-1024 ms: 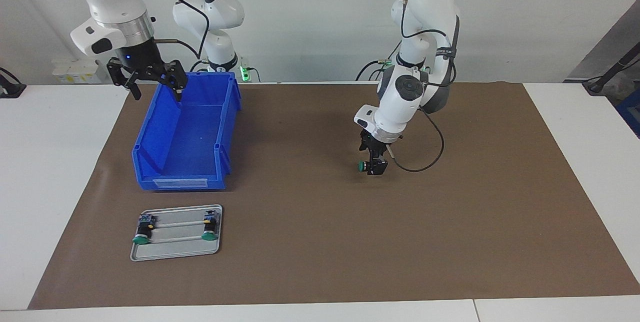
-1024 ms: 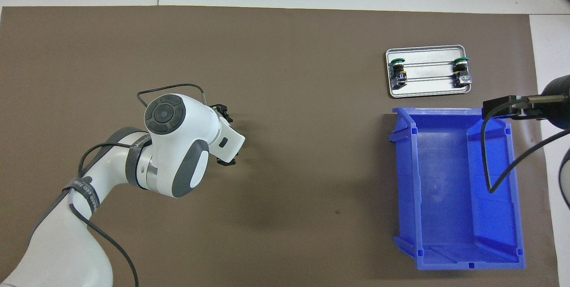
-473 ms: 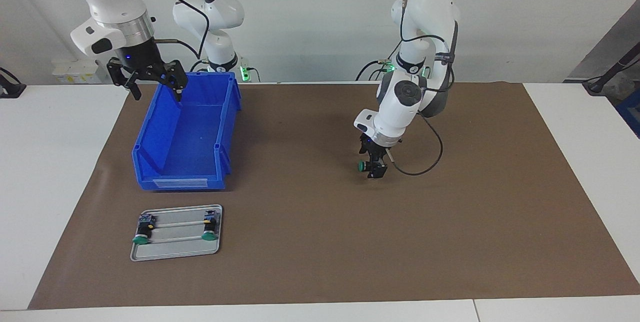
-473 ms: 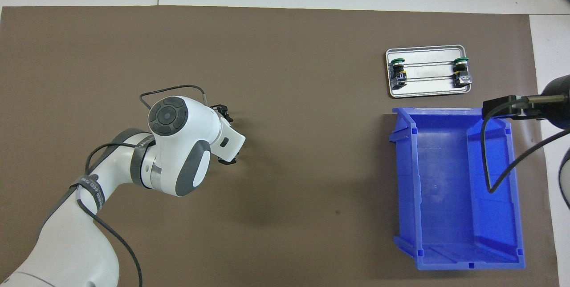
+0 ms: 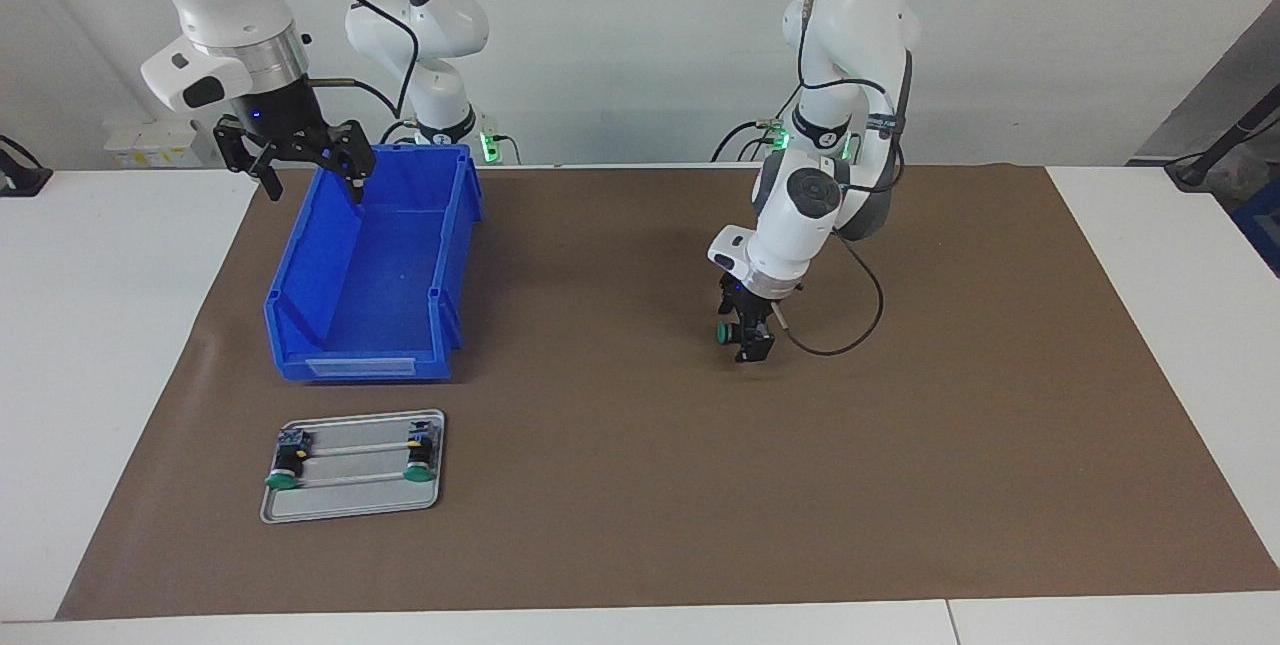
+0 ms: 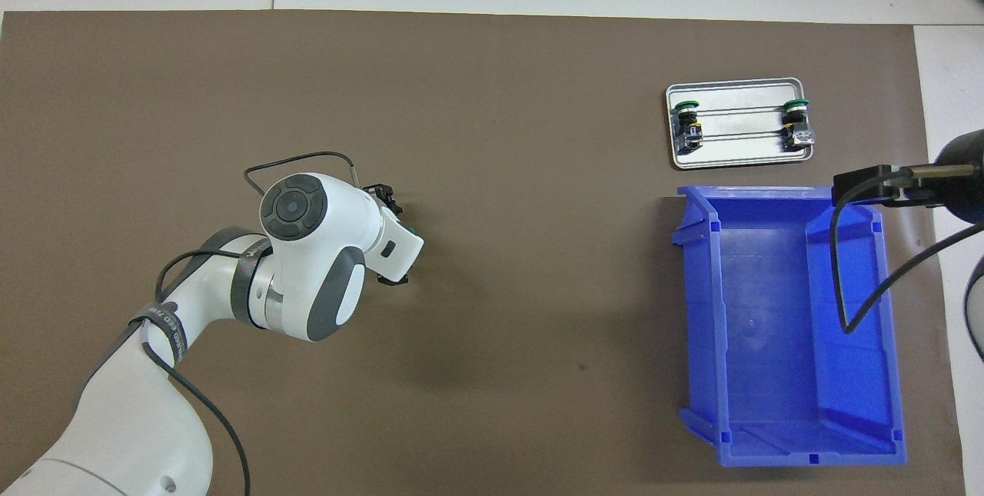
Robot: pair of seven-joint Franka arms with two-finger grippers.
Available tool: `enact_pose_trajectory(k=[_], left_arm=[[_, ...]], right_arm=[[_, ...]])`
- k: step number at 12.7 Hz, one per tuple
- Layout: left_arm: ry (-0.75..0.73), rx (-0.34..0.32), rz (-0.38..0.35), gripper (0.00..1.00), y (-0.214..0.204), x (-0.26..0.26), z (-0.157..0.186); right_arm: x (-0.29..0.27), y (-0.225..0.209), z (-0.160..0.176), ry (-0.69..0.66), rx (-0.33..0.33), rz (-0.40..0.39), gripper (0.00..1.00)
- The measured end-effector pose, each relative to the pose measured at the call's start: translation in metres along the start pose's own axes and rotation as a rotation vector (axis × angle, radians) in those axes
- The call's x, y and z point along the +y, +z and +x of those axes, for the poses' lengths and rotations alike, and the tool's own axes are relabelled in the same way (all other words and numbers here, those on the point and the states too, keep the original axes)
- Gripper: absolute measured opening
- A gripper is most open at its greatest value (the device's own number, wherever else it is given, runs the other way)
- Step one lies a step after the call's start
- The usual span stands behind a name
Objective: Place and press button with both arms
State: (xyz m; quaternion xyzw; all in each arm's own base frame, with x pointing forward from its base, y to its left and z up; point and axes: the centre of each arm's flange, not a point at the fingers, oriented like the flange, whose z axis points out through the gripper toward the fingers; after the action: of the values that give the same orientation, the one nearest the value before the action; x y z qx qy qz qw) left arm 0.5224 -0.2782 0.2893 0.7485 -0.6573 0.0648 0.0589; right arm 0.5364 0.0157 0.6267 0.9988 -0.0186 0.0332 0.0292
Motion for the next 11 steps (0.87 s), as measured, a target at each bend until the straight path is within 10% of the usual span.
enact_pose_trajectory(k=[11], left_arm=[[-0.003,0.007,0.019,0.35,-0.0047,-0.0039,-0.0009]], right_arm=[[0.0005,0.0015,-0.0002,0.001,-0.003,0.000,1.00]])
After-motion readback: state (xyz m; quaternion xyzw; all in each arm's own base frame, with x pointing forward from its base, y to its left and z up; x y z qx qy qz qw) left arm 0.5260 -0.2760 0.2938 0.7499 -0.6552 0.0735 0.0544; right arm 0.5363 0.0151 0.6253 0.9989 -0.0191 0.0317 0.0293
